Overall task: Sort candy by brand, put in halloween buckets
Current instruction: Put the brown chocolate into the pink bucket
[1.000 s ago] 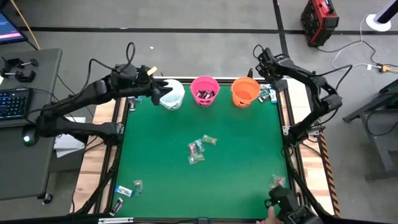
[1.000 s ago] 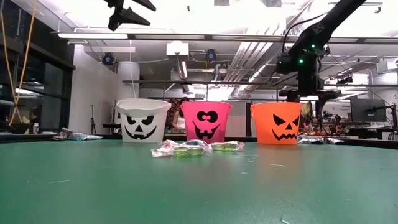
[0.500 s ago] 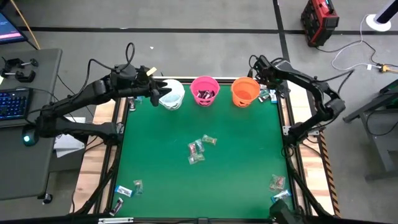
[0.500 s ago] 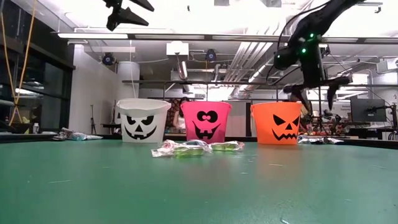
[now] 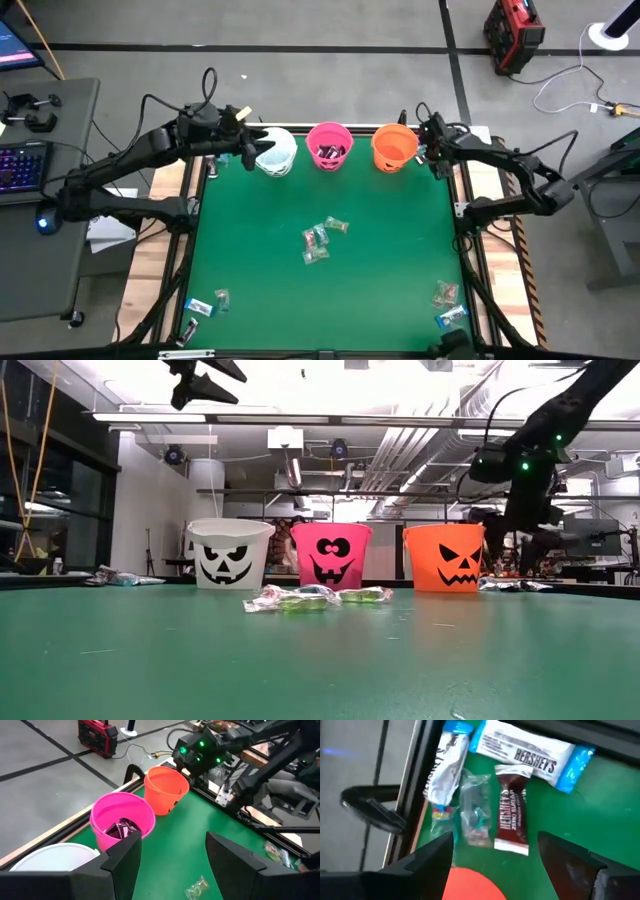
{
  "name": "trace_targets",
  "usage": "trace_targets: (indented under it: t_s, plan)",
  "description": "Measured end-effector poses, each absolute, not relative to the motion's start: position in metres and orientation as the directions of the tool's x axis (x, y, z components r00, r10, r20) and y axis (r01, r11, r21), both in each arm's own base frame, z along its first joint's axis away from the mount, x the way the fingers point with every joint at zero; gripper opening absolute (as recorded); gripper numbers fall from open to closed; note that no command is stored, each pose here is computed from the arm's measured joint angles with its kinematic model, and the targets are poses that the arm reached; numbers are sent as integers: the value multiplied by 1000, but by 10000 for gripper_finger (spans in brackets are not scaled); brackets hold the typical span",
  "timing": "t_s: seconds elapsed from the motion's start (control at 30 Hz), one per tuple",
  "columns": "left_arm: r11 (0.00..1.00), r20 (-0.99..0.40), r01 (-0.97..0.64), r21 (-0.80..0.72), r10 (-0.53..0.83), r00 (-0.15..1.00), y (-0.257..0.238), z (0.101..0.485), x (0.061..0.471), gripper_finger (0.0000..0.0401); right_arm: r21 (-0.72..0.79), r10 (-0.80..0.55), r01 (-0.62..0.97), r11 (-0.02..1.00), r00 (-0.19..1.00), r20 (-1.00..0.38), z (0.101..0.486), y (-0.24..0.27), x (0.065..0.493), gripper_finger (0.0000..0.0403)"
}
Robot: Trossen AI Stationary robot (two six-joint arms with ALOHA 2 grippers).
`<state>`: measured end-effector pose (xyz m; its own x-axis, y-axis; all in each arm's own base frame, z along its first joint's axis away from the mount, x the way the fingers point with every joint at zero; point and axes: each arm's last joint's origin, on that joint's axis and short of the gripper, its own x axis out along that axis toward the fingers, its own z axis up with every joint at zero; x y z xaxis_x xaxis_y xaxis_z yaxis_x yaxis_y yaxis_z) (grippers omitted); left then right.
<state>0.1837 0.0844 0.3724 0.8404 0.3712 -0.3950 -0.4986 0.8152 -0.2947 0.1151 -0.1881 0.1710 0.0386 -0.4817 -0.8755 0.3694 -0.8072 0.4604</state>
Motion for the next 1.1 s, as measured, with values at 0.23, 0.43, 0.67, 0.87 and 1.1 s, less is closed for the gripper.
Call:
trace_targets:
  t_s: [0.23,0.43,0.67,0.87,1.1]
  plan:
    - [758,-395,-548,-353,410,822,92,372,180,211,447,-486,376,-812,-11,-874,166,-189,107,282]
    - [751,-394,-567,-339,434,810,97,373,177,211,413,-452,353,-840,-34,-891,165,-187,103,277]
    - [773,-394,-579,-260,463,794,105,373,173,211,353,-385,311,-883,-46,-922,149,-193,104,249]
    - [761,-395,-594,-259,478,785,109,372,170,211,387,-417,300,-872,-38,-908,139,-204,110,244]
    - [777,-424,-591,-217,470,774,108,369,169,211,348,-381,309,-885,-55,-923,135,-202,109,231]
